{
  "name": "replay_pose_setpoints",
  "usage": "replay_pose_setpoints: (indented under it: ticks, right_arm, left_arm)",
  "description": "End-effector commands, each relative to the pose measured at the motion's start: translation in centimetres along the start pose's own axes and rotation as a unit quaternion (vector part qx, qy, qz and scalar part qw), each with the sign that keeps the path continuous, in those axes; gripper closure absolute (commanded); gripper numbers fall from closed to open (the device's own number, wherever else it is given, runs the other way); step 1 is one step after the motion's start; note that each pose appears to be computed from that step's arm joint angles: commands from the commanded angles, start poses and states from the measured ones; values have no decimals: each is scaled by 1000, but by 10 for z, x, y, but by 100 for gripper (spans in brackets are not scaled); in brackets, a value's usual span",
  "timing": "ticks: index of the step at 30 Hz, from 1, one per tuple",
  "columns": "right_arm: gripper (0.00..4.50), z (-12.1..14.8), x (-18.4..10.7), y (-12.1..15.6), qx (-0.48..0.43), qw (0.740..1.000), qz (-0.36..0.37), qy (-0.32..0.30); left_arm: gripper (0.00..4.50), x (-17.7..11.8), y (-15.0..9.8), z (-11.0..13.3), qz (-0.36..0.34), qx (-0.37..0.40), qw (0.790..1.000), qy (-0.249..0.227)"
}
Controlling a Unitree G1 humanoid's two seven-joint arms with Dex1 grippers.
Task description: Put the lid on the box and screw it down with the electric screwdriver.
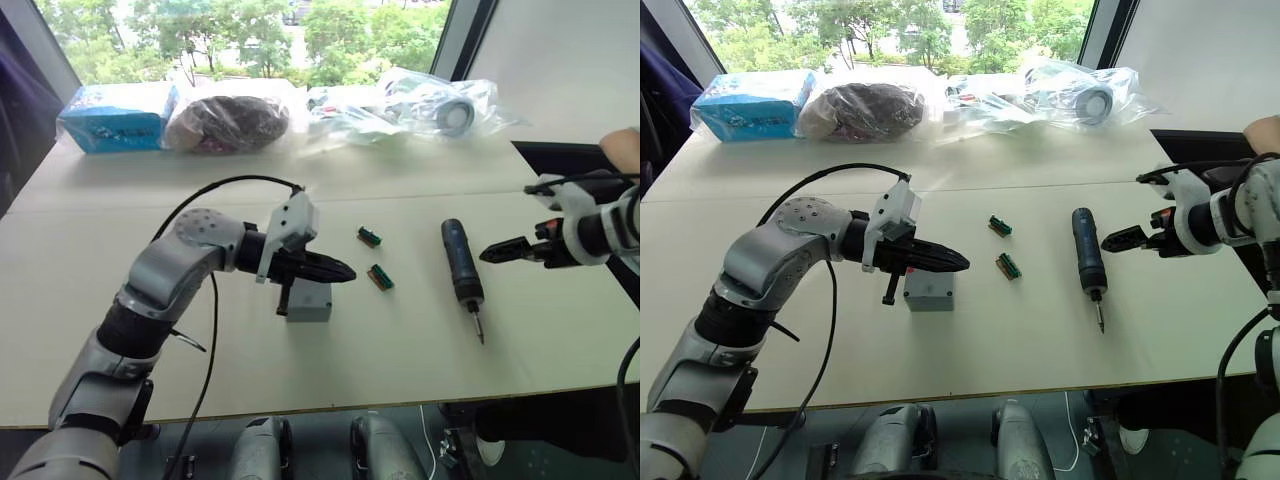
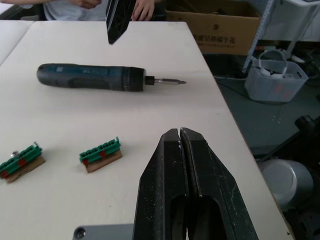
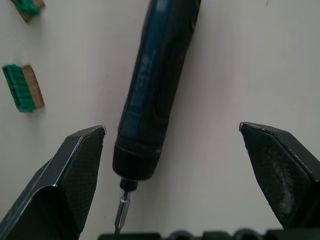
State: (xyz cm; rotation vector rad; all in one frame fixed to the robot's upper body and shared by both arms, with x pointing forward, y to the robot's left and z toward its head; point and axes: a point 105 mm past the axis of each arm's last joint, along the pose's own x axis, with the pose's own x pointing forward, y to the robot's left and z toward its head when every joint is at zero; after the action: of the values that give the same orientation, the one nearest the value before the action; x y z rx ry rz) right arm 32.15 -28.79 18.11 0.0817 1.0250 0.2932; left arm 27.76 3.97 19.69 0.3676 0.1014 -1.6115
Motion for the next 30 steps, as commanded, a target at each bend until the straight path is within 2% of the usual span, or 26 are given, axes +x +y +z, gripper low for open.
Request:
replay_pose_setpoints:
  ticks: [1, 21, 30]
  right_arm:
    - [1, 17, -7, 7, -17, 999, 24, -14]
    - [1, -7, 41, 9, -40, 993, 54, 92]
    - [1, -22, 74, 16, -104, 982, 50, 152]
  left_arm:
    - [450, 1, -4, 3, -10, 22, 1000, 4]
    - [450, 3, -25, -9, 4, -24, 1000, 3]
    - [450, -3, -26, -15, 35, -34, 999, 13]
